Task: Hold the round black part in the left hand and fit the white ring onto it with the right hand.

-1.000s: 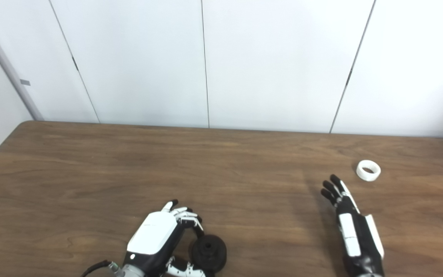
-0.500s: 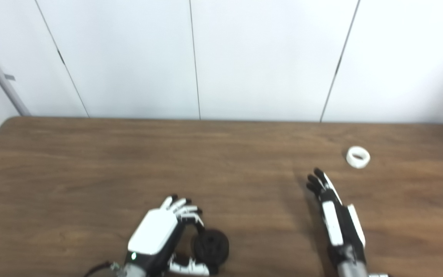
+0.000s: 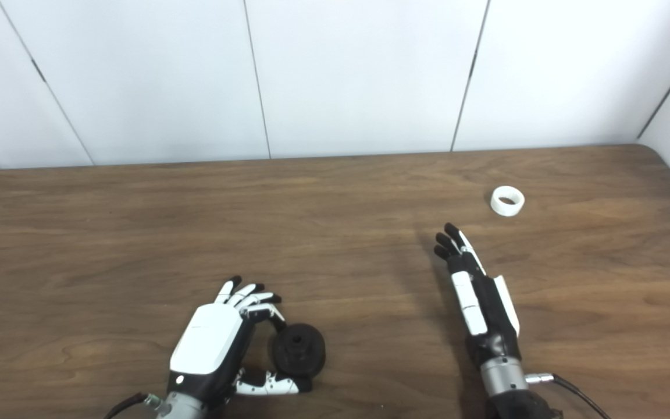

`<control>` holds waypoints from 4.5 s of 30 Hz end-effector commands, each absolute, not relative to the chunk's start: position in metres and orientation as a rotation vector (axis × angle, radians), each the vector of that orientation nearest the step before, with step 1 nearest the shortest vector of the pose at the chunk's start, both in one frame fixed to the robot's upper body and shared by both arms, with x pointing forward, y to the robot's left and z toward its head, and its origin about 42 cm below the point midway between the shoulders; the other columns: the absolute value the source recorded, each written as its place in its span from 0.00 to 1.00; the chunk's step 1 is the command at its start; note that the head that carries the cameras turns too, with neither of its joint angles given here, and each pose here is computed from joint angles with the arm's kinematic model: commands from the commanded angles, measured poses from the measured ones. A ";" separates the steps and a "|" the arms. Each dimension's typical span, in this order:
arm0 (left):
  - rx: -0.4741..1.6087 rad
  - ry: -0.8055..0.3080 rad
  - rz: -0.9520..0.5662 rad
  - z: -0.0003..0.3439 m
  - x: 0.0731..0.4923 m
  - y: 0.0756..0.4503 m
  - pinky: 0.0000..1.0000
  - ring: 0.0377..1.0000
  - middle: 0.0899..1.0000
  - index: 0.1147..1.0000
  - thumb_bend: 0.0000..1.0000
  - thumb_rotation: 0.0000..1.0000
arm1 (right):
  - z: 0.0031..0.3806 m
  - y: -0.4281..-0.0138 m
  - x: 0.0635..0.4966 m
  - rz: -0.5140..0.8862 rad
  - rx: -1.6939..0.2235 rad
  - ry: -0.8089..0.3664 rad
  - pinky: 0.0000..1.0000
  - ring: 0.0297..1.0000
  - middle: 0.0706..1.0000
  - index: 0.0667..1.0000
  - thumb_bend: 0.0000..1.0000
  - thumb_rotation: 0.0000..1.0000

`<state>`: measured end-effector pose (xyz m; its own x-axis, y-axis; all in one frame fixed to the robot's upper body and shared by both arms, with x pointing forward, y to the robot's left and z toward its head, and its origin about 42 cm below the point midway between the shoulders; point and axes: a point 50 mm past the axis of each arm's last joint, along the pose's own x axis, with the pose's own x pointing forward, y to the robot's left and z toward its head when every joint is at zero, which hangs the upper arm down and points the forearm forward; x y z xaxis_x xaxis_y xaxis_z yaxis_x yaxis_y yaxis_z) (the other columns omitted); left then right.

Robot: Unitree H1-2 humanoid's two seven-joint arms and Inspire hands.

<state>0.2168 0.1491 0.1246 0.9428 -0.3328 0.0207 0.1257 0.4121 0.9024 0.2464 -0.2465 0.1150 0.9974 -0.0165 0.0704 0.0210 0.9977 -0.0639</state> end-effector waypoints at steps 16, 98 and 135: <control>1.163 -0.114 -0.361 0.103 0.207 0.162 1.00 0.88 0.76 0.42 0.52 0.05 | 0.178 -0.264 0.278 -0.209 -0.567 -0.097 0.89 0.89 0.87 0.77 0.72 0.37; 1.164 -0.096 -0.334 0.105 0.205 0.177 1.00 0.87 0.76 0.42 0.52 0.05 | 0.243 -0.378 0.457 -0.218 -1.163 0.284 0.96 0.94 0.91 0.69 0.81 0.27; 1.161 -0.094 -0.330 0.105 0.206 0.176 1.00 0.88 0.76 0.42 0.52 0.05 | 0.237 -0.371 0.451 -0.235 -1.097 0.243 0.96 0.94 0.84 0.45 0.52 0.13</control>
<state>0.2149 0.1647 0.1230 0.9482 -0.3167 0.0256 0.1171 0.4234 0.8983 0.4443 -0.3664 0.2083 0.9409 -0.2934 -0.1693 -0.0205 0.4497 -0.8929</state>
